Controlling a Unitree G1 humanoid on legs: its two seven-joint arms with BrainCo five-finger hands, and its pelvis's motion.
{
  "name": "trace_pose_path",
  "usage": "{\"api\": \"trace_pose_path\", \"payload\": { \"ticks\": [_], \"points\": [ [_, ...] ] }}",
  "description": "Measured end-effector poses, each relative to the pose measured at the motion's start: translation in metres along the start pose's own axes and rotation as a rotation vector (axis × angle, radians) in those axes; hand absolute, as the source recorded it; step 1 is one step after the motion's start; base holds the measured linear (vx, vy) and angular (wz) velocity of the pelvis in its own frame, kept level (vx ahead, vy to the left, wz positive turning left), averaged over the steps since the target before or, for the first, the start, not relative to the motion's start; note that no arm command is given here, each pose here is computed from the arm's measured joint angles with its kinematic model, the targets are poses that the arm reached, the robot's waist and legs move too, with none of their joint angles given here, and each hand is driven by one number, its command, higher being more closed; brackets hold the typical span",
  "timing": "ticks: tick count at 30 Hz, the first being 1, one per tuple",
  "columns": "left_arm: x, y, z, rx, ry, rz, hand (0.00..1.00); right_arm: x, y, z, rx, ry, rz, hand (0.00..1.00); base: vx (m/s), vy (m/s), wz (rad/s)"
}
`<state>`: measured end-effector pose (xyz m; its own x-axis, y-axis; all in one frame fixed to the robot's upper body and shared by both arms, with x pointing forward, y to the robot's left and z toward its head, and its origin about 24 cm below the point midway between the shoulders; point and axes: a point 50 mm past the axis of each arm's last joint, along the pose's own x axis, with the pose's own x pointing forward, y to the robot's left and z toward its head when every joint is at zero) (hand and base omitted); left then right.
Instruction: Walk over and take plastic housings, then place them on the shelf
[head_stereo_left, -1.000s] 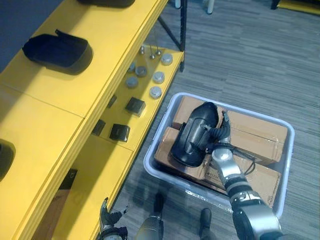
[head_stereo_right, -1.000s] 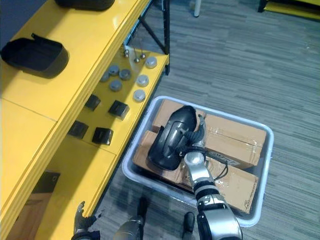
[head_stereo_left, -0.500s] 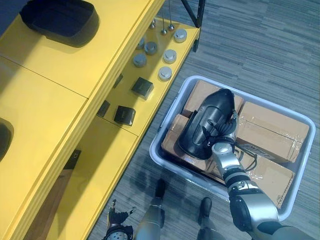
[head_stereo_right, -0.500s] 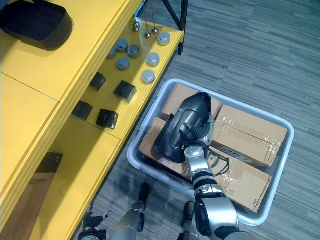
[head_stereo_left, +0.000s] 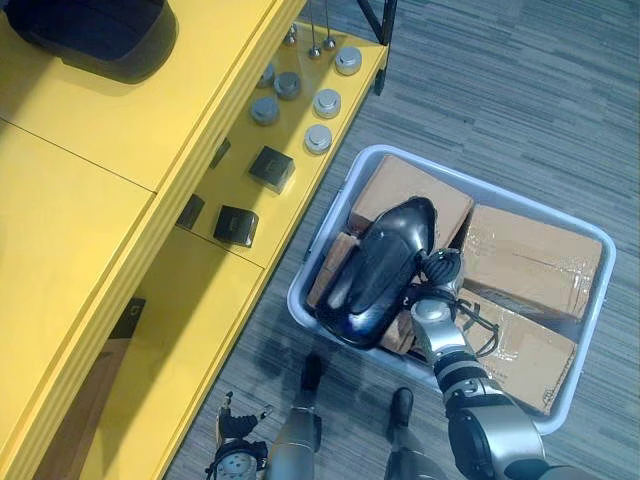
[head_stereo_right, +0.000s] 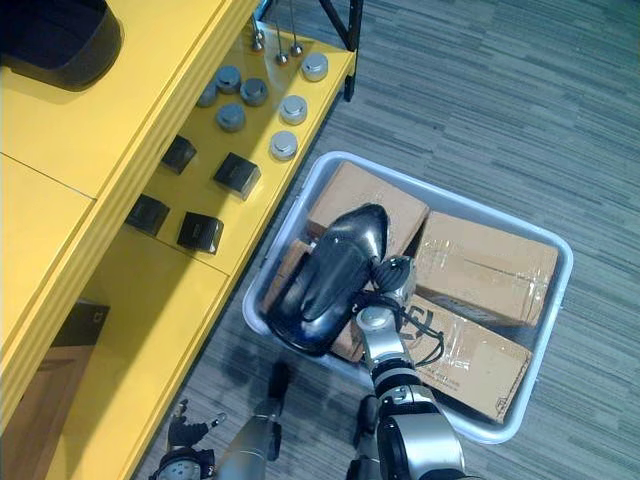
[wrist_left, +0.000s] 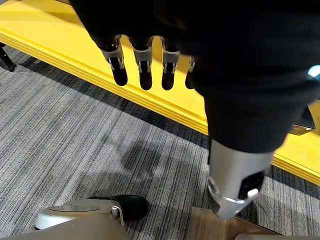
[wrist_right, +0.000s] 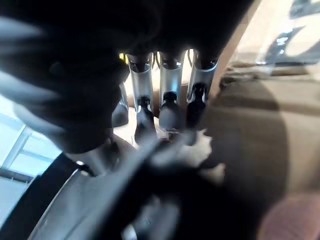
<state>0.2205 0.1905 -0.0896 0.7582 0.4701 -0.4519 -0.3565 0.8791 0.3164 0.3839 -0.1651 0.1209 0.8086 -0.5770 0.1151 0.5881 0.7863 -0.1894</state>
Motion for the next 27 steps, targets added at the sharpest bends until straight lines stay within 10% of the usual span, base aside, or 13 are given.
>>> {"api": "trace_pose_path", "payload": {
  "ticks": [16,17,27],
  "points": [
    [-0.034,0.012,0.11,-0.285,-0.513,0.003,0.0,0.028,-0.084,0.085,-0.286,-0.532,-0.2,1.0,0.01,0.01,-0.03],
    [-0.038,0.013,0.117,-0.302,-0.543,0.0,0.0,0.025,-0.082,0.089,-0.309,-0.574,-0.184,0.0,0.0,0.031,-0.03],
    [-0.053,0.018,0.143,-0.355,-0.666,0.004,0.0,-0.01,-0.033,0.05,-0.188,-0.465,0.055,0.0,0.0,0.036,-0.13]
  ]
}}
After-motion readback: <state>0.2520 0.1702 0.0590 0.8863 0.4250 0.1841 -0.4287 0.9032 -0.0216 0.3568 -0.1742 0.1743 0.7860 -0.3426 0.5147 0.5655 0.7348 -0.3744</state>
